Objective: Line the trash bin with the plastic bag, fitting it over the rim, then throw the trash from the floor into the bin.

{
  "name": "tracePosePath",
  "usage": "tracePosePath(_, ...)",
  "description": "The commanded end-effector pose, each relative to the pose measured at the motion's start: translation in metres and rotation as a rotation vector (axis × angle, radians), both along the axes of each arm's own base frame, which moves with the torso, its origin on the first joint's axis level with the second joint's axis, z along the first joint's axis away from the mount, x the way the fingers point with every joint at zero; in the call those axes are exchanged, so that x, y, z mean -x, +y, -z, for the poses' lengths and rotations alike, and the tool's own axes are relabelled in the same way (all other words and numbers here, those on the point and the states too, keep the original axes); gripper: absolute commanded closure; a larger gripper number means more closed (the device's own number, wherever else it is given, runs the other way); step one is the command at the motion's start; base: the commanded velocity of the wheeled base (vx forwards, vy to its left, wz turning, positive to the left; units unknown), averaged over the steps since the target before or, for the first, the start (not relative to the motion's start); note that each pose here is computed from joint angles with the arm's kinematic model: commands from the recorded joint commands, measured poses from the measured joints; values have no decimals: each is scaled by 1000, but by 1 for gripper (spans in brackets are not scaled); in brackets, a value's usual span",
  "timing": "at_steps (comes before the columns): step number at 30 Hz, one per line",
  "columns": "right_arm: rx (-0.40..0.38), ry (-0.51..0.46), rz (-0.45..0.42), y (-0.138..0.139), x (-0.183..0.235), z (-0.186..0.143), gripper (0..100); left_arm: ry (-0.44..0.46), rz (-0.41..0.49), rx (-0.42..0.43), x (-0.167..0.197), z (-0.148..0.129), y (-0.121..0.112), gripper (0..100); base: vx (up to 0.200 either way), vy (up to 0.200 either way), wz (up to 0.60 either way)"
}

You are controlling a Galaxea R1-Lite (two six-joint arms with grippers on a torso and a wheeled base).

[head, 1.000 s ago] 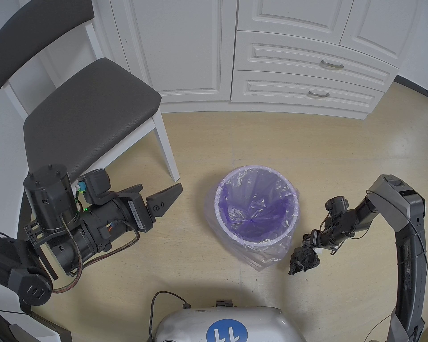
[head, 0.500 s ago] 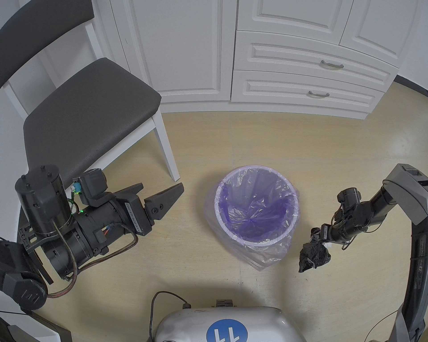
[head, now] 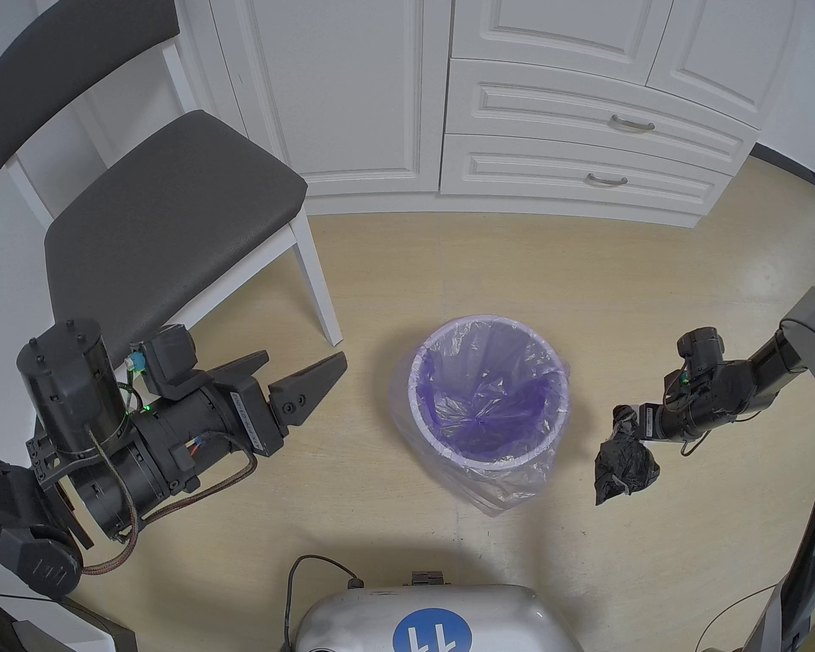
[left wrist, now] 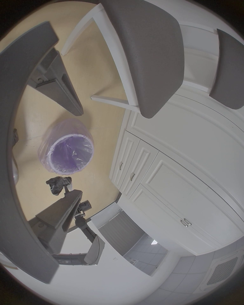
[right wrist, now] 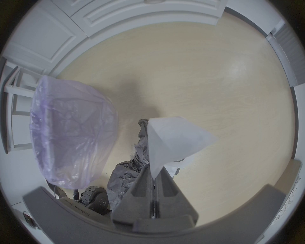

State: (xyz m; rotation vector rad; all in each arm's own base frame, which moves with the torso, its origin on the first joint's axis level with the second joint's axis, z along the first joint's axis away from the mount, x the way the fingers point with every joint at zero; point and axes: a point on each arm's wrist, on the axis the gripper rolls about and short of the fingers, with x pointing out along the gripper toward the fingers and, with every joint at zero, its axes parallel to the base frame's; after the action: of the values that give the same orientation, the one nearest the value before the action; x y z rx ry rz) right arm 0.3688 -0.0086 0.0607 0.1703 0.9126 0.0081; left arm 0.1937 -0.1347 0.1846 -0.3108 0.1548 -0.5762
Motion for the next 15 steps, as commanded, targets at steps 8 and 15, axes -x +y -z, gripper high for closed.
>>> tracePosePath(8, 58, -252, 32, -1, 87, -102, 100, -65, 1, 16, 12, -15, 7, 0, 0, 0, 0)
tracePosePath(15, 108, -375, 11, -3, 132, -132, 100, -152, -2, -28, 25, -28, 16, 0, 0, 0, 0)
